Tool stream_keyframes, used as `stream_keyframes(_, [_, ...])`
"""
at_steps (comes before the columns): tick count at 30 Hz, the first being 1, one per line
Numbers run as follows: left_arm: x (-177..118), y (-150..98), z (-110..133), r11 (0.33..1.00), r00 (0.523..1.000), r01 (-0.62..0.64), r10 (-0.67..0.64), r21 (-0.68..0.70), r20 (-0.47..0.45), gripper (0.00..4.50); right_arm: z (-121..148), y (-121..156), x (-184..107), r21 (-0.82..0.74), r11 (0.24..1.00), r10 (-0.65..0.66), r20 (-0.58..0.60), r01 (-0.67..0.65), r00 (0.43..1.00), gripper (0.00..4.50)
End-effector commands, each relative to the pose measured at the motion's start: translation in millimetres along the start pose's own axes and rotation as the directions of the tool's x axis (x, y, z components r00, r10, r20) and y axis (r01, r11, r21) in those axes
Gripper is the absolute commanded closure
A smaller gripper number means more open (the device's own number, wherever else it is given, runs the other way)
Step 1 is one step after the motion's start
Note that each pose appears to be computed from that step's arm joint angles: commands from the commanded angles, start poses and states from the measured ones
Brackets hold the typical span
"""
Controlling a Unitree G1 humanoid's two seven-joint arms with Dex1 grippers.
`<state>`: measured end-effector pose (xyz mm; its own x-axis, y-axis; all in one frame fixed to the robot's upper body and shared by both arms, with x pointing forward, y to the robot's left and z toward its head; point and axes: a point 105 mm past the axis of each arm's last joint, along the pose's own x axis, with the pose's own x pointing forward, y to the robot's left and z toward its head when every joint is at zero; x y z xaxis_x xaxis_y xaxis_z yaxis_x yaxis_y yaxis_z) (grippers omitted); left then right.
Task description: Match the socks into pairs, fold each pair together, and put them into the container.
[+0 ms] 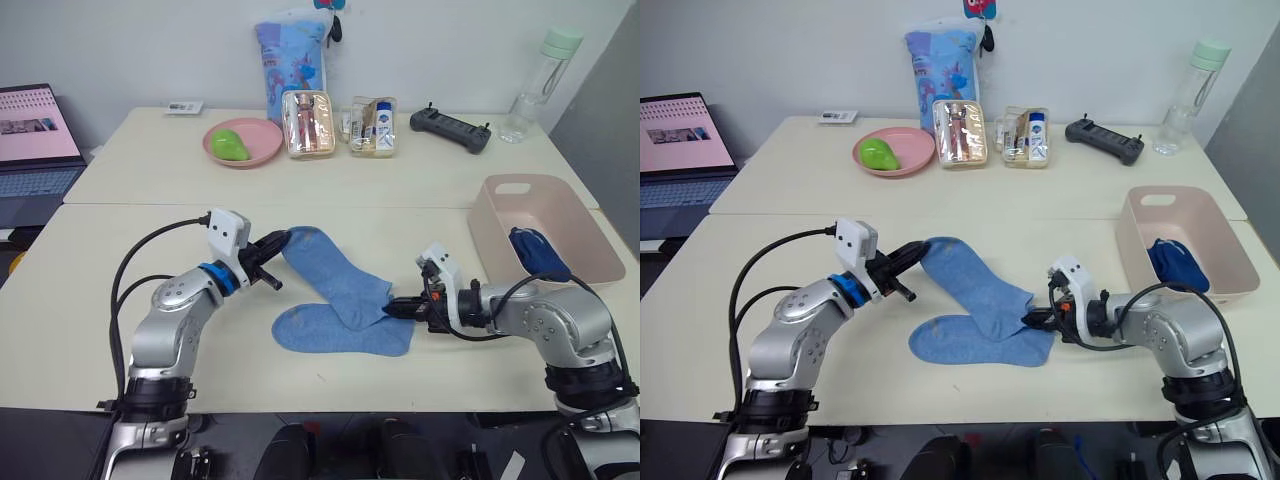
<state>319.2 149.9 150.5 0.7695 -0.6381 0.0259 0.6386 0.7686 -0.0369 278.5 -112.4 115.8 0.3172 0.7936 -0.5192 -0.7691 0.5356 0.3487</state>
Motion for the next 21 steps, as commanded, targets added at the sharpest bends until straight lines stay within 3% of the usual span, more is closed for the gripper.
stream_keyframes(1, [-19.3, -37.6, 9.0, 0.997, 0.999, 0.027, -0.025, -0.073, 0.035, 4.5, 15.4, 7.2, -24.6, -0.125, 0.989, 0.078, -0.006, -0.078, 0.997, 4.48])
stream_keyframes(4, [-32.2, -59.6, -1.5, 0.986, 1.0, 0.011, -0.006, -0.167, 0.026, 4.5, 8.4, 3.6, -31.0, -0.169, 0.979, 0.106, -0.069, -0.116, 0.992, 4.48])
stream_keyframes(8, [-41.8, -70.3, -8.5, 0.974, 0.999, -0.041, 0.048, -0.223, 0.024, 4.5, 5.4, 1.7, -31.4, -0.194, 0.969, 0.136, -0.101, -0.154, 0.986, 4.48])
stream_keyframes(15, [-60.4, -75.6, -36.1, 0.946, 0.986, -0.165, 0.159, -0.279, -0.044, 4.5, -5.1, -9.2, -23.6, -0.189, 0.969, 0.137, -0.141, -0.162, 0.98, 4.48])
stream_keyframes(21, [-65.6, -78.2, -48.7, 0.941, 0.984, -0.177, 0.163, -0.288, -0.074, 4.5, -9.4, -18.3, -20.2, -0.205, 0.969, 0.107, -0.151, -0.137, 0.983, 4.48])
